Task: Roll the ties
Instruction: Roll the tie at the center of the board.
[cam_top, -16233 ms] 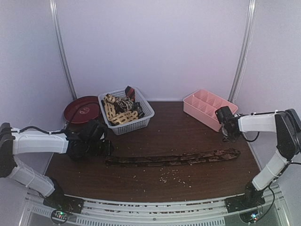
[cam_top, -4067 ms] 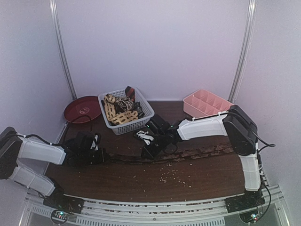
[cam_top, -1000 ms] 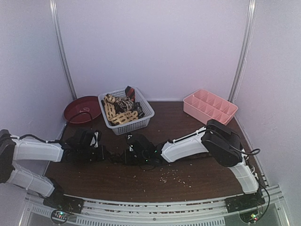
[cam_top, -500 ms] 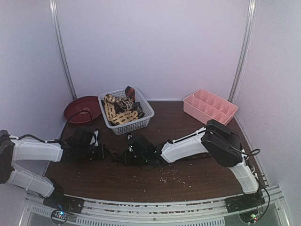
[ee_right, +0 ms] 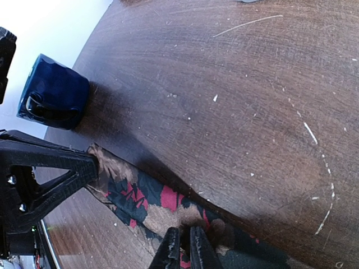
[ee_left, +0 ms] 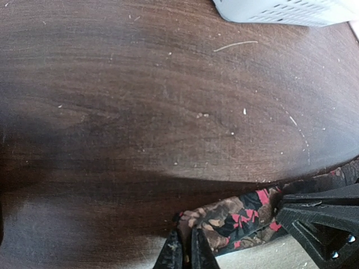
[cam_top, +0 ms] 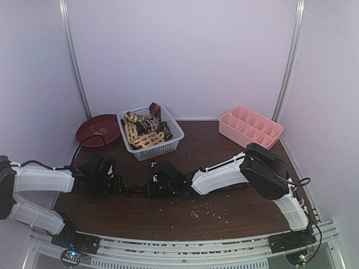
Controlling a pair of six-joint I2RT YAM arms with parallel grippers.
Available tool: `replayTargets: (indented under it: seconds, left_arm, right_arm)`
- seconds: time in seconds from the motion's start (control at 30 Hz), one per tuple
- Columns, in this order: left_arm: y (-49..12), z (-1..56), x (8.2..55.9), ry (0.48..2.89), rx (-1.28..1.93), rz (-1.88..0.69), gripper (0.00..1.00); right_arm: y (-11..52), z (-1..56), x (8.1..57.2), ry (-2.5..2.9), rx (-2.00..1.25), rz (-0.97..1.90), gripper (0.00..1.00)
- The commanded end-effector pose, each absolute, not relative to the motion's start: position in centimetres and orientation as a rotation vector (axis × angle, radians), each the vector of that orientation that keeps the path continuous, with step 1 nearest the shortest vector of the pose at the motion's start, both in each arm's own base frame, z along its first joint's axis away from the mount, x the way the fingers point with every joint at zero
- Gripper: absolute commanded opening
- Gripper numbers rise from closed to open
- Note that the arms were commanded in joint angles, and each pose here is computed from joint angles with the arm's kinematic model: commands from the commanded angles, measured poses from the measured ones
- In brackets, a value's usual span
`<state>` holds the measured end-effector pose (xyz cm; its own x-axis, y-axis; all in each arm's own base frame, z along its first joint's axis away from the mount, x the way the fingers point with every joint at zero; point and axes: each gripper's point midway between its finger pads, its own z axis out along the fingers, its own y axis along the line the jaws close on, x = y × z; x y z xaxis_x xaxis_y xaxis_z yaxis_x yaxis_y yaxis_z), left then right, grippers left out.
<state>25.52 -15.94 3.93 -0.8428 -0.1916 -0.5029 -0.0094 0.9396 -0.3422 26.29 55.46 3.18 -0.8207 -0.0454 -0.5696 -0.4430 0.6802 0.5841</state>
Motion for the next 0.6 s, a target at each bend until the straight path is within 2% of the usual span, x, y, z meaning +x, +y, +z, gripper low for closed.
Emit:
replayTargets:
  seconds: [0.0, 0.13, 0.37, 0.57]
  left_arm:
    - [-16.0, 4.2, 25.8, 2.52, -0.158, -0.46, 0.09]
    - [-15.9, 4.6, 25.9, 2.504, -0.163, -0.465, 0.14]
    - [-15.1, 4.1, 25.6, 2.511, -0.193, -0.441, 0.32]
    - [-15.2, 3.7, 25.6, 2.495, -0.213, -0.497, 0.34]
  right_arm:
    - [56.3, 6.3, 26.3, 2.33, -0.359, 1.061, 0.09]
    - [57.5, 5.9, 26.6, 2.331, -0.355, 1.086, 0.09]
    - [58.5, 4.1, 26.7, 2.364, -0.372, 1.06, 0.09]
    - [58.9, 2.2, 25.5, 2.41, -0.403, 1.043, 0.09]
